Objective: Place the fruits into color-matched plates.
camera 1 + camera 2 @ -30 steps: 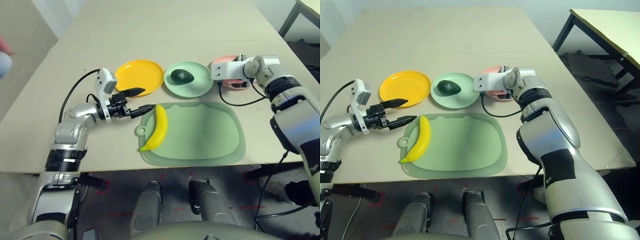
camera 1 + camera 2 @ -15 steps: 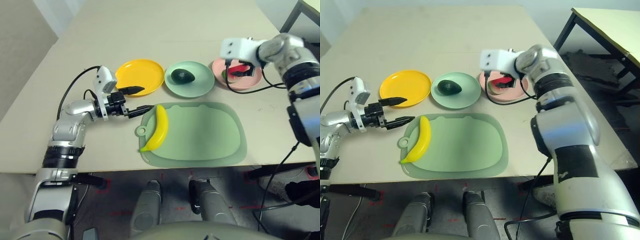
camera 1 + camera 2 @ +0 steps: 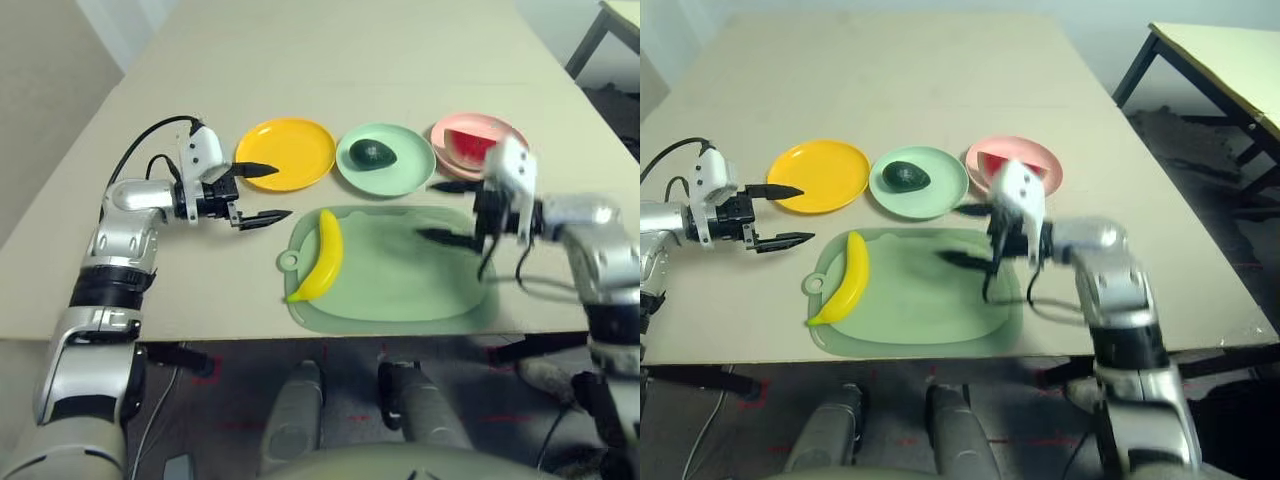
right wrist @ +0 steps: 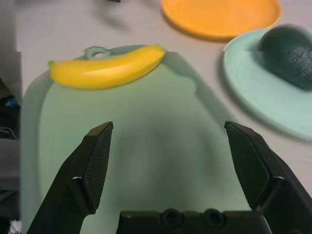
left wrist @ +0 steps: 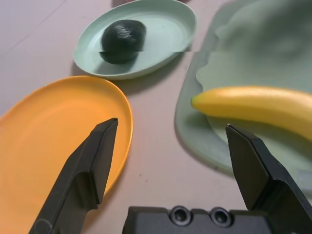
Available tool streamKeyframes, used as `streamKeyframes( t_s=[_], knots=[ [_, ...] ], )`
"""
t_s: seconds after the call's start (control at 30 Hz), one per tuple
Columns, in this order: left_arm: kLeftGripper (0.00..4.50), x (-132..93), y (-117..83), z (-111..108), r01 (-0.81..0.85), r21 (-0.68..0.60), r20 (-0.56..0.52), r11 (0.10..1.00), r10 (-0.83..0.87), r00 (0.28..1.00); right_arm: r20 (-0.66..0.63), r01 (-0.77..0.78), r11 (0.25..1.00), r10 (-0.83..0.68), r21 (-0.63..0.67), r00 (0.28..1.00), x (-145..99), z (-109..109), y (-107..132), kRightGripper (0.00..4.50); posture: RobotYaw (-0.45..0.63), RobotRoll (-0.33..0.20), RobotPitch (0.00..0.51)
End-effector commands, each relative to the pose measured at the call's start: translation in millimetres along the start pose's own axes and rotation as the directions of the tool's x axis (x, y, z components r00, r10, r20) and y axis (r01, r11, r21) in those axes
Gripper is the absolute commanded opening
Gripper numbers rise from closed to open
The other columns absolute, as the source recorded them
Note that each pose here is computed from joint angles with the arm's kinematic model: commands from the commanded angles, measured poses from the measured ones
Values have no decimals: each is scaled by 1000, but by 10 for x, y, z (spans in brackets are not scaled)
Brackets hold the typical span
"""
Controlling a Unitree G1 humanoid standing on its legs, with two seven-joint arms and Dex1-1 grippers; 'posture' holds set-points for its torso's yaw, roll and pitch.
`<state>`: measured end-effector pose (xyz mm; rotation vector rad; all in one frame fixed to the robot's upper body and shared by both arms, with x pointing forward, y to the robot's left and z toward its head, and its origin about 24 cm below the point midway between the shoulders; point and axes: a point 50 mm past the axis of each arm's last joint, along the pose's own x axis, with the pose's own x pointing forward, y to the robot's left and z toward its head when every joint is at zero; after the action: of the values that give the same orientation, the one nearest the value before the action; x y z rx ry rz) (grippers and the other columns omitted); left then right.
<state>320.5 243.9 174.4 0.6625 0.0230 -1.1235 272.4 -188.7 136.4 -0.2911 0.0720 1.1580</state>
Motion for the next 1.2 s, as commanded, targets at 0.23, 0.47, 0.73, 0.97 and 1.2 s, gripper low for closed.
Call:
streamKeyframes(
  t_s=[0.23, 0.47, 0.73, 0.97, 1.2],
  knots=[
    [4500, 151, -83, 357, 208, 477, 30, 854, -252, 967, 173, -73, 997, 75, -19, 982, -124, -147, 283, 4473, 100, 0, 154],
    [4500, 372, -201, 393, 429, 717, -179, 549, -450, 875, 177, -60, 998, 58, 6, 983, -144, -245, 308, 4473, 73, 0, 141],
    [4500, 679, -274, 345, 512, 724, -211, 463, -558, 802, 203, -15, 999, 8, 32, 979, -110, -230, 254, 4473, 41, 0, 131],
    [4500, 870, -219, 388, 549, 705, -237, 449, -581, 779, 235, 7, 999, -15, 37, 972, -37, -135, 271, 4473, 16, 0, 123],
    [4500, 1054, -208, 416, 650, 625, -307, 432, -630, 714, 228, 15, 999, -25, 43, 973, -50, -163, 283, 4473, 18, 0, 122]
  ],
)
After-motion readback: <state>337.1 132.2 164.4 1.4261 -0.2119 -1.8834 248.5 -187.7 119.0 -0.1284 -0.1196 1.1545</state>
